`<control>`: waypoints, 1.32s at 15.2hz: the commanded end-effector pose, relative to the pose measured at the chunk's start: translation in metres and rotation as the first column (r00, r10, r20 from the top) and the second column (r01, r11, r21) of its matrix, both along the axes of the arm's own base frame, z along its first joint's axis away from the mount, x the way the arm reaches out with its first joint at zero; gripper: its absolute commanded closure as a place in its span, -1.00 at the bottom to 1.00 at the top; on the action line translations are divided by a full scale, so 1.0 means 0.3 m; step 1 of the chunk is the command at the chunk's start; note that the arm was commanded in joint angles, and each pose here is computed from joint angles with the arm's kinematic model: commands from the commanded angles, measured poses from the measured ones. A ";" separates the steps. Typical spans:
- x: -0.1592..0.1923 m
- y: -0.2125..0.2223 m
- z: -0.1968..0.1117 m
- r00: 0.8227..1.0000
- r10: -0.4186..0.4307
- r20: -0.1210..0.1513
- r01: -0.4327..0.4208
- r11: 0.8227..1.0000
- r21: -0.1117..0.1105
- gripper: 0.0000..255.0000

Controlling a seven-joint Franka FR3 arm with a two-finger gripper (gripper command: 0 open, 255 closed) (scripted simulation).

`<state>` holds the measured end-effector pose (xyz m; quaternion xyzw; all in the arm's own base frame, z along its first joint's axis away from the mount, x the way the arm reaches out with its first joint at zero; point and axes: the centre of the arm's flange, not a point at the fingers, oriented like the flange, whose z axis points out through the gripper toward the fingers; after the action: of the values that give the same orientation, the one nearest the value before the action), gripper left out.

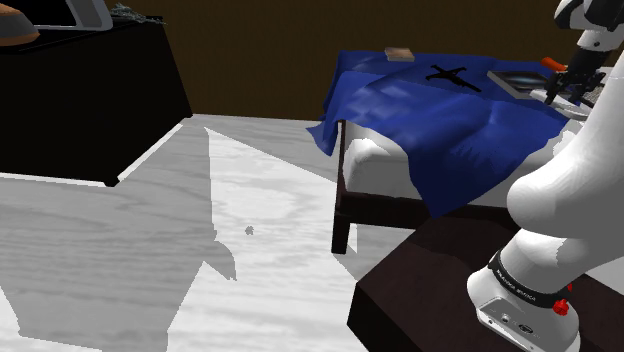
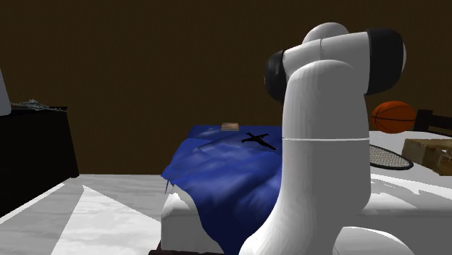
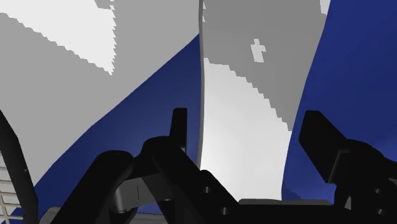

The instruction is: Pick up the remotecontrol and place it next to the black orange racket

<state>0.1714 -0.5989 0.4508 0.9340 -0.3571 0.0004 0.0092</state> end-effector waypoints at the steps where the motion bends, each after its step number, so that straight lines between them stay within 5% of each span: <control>1: 0.001 0.003 -0.038 1.000 0.000 0.000 0.000 1.000 -0.001 1.00; 9: 0.001 0.003 -0.054 1.000 0.000 0.000 0.000 1.000 -0.001 1.00; 10: 0.001 0.003 -0.054 1.000 0.000 0.000 0.000 1.000 -0.001 -1.00; 15: 0.001 0.003 -0.054 1.000 0.000 0.000 0.000 1.000 -0.001 -1.00; 20: 0.002 0.006 0.113 1.000 0.000 0.000 0.000 1.000 -0.001 -1.00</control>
<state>0.1712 -0.5975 0.4801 0.9340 -0.3572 0.0013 0.0101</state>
